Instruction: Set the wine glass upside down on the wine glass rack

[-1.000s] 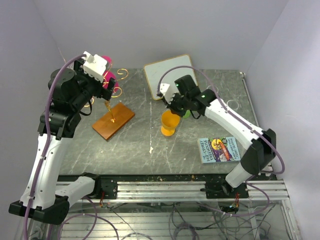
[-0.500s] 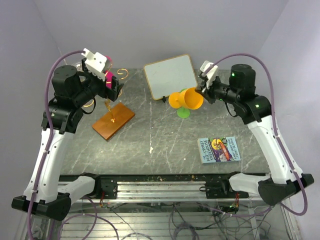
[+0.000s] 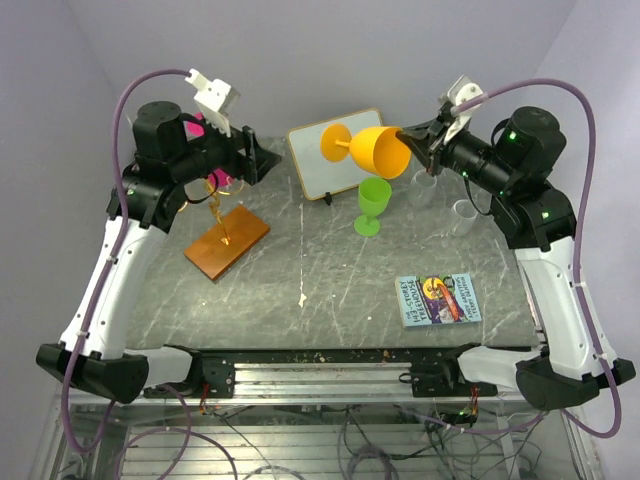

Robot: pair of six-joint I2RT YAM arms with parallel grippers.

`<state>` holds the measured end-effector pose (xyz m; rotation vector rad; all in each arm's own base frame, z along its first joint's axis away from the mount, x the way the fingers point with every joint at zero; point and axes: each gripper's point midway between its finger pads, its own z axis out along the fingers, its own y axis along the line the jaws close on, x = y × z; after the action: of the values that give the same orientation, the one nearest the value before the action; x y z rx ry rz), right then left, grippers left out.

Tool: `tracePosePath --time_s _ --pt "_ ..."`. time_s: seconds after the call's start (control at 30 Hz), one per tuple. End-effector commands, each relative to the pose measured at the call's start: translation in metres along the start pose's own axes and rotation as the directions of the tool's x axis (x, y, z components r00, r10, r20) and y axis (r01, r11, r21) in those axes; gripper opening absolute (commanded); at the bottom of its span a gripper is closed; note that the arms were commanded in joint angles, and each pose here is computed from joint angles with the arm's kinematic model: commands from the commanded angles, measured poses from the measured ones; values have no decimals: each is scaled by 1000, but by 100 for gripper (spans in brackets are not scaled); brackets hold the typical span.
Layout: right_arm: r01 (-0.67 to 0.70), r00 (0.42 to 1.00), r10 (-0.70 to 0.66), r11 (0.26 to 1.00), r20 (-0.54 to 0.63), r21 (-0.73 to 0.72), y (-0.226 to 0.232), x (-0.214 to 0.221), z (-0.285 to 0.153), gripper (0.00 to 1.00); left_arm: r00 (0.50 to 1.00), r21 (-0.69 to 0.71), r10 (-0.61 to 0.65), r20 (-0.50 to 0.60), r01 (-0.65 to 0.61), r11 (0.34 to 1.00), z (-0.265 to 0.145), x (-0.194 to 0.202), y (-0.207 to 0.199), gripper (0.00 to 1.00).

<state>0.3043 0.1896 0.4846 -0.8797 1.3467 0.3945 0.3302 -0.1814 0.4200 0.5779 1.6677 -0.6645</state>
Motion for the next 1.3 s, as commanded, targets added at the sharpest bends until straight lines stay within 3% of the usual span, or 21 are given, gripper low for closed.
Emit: tracePosePath --time_s 0.0,0.23,0.5,0.73,1.1,1.27 --pt "-58 993 56 998 106 16 -5 -36 -4 0 994 157 -100 42 92 983 16 -18 -39 86" --pt "-77 989 78 997 123 -11 1 -42 -8 0 973 333 -224 52 195 923 48 -20 -73 83" --pt "-79 989 83 996 126 -43 7 -40 -14 0 958 402 -283 36 245 882 70 -13 -87 77" --pt "-74 990 83 994 112 -83 15 -31 -12 0 957 429 -290 19 254 867 76 -4 -91 58" --pt "-64 993 71 995 91 -81 15 -21 -10 0 955 403 -295 -14 276 873 81 12 -87 8" --pt "-35 997 40 997 68 -75 15 -11 -9 3 960 310 -278 -12 268 912 77 13 -75 7"
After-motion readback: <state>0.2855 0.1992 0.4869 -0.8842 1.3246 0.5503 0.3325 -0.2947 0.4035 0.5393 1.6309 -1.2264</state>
